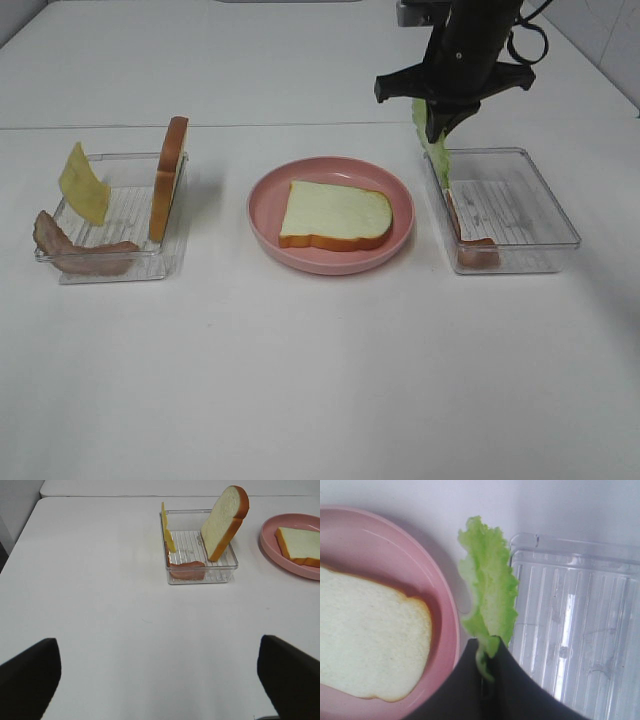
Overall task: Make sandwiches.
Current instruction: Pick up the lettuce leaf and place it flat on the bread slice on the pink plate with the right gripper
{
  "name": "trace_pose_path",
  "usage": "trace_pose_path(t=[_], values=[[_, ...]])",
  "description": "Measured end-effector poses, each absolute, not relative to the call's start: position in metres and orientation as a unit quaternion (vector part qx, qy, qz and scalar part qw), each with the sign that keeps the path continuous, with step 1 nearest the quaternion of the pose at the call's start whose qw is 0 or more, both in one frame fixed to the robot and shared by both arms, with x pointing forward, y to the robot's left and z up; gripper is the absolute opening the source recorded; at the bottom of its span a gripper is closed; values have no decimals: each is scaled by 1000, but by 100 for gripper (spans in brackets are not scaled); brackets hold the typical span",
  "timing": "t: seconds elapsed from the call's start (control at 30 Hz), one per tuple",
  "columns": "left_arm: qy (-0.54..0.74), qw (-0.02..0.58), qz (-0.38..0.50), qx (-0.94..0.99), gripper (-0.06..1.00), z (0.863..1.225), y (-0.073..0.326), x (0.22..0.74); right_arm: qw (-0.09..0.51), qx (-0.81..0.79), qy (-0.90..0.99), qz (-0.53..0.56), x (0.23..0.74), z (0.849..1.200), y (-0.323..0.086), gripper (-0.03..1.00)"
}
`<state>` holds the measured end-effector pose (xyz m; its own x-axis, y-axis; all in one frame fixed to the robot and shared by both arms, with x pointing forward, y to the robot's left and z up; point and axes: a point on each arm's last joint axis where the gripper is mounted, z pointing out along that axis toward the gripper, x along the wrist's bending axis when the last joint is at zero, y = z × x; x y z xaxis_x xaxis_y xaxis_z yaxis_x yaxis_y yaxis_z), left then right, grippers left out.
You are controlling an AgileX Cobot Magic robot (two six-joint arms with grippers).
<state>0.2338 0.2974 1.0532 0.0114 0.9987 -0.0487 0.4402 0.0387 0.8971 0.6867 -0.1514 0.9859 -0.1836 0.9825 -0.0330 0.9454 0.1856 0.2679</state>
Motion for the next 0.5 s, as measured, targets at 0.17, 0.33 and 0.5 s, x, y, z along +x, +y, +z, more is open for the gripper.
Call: trace_pose_path(t=[0.17, 0.33, 0.5], values=[[606, 391, 357, 594, 99, 1053, 297, 234, 85, 637, 753, 142, 678, 1021, -148, 1], [606, 391, 357, 594, 99, 1053, 297, 234, 38, 627, 753, 199, 662, 1053, -140, 1], [606, 391, 357, 594, 99, 1053, 297, 234, -53, 614, 748, 247, 641, 1041, -128, 1]])
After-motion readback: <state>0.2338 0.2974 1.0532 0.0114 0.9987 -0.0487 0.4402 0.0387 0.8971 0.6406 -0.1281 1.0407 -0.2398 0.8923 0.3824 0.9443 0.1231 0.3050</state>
